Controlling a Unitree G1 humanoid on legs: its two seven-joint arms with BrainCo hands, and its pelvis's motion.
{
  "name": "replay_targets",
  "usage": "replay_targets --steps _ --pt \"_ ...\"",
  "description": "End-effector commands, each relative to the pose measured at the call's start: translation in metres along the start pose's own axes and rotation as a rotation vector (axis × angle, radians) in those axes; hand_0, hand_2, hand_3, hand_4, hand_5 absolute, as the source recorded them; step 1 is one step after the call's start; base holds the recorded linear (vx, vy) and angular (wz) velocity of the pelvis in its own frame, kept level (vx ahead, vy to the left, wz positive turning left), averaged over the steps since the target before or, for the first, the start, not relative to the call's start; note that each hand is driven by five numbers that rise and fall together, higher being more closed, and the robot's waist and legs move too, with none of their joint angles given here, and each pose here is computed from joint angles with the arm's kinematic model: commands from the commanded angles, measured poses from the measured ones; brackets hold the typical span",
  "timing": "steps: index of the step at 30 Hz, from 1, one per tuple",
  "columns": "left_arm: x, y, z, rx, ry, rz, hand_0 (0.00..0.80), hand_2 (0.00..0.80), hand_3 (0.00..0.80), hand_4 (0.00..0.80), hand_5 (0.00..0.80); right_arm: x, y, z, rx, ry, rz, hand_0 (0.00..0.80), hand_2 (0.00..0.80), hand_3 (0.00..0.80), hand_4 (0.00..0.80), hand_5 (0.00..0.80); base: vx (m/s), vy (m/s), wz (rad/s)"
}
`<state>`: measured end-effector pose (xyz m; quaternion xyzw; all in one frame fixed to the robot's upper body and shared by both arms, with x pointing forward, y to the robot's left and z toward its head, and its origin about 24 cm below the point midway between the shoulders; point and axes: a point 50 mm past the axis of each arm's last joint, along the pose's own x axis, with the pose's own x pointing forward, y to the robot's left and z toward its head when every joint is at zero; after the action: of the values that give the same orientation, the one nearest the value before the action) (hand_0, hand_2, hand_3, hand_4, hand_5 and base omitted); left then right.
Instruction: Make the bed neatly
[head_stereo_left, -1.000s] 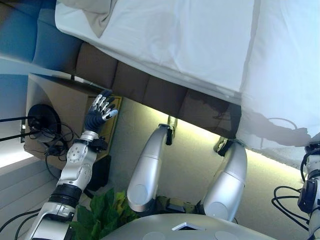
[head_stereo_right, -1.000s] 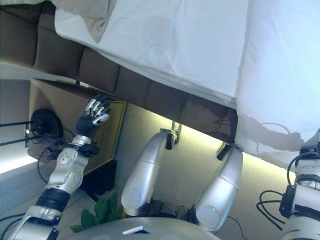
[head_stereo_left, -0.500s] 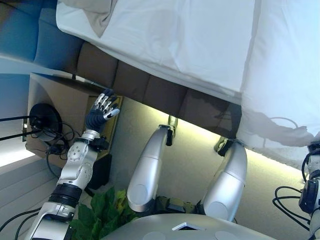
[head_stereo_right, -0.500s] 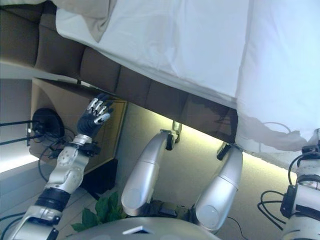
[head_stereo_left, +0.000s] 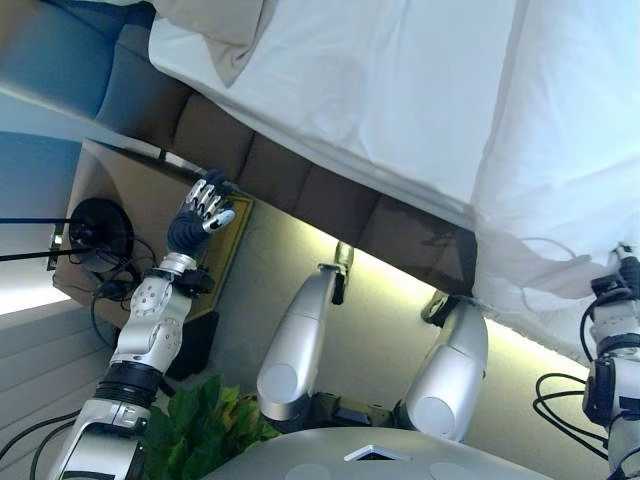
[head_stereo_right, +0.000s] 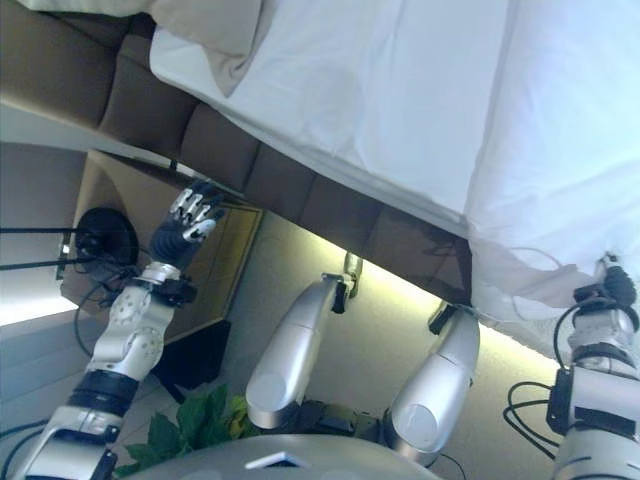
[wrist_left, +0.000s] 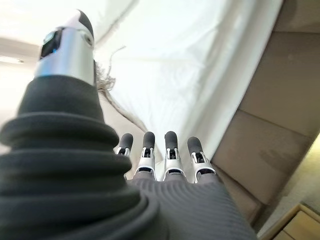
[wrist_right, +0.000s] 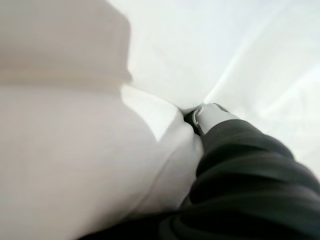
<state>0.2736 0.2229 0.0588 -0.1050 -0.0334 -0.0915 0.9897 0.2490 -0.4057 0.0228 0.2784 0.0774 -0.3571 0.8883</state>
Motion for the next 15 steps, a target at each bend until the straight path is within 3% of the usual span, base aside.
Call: replay_targets --steps 1,9,15 --pt "0.014 -0.011 0.011 -0.003 -0.053 -0.032 0.0 0.0 0.0 0.0 0.0 0.003 0.096 -0.028 -0.121 0.045 0.333 0.8 0.8 0.8 0.8 0.8 -0.003 0.023 0.07" --pt "0.025 -0.031 0.009 -0.008 -0.075 -0.08 0.0 0.0 0.0 0.0 0.0 -0.04 0.208 -0.1 -0.526 0.14 0.64 0.8 0.8 0.8 0.8 0.8 -0.047 0.003 0.09" --pt "0.035 -0.045 0.013 -0.01 -0.102 -0.132 0.0 0.0 0.0 0.0 0.0 -0.078 0.244 -0.147 -0.723 0.207 0.788 0.8 0.8 0.8 0.8 0.8 -0.042 -0.027 0.07"
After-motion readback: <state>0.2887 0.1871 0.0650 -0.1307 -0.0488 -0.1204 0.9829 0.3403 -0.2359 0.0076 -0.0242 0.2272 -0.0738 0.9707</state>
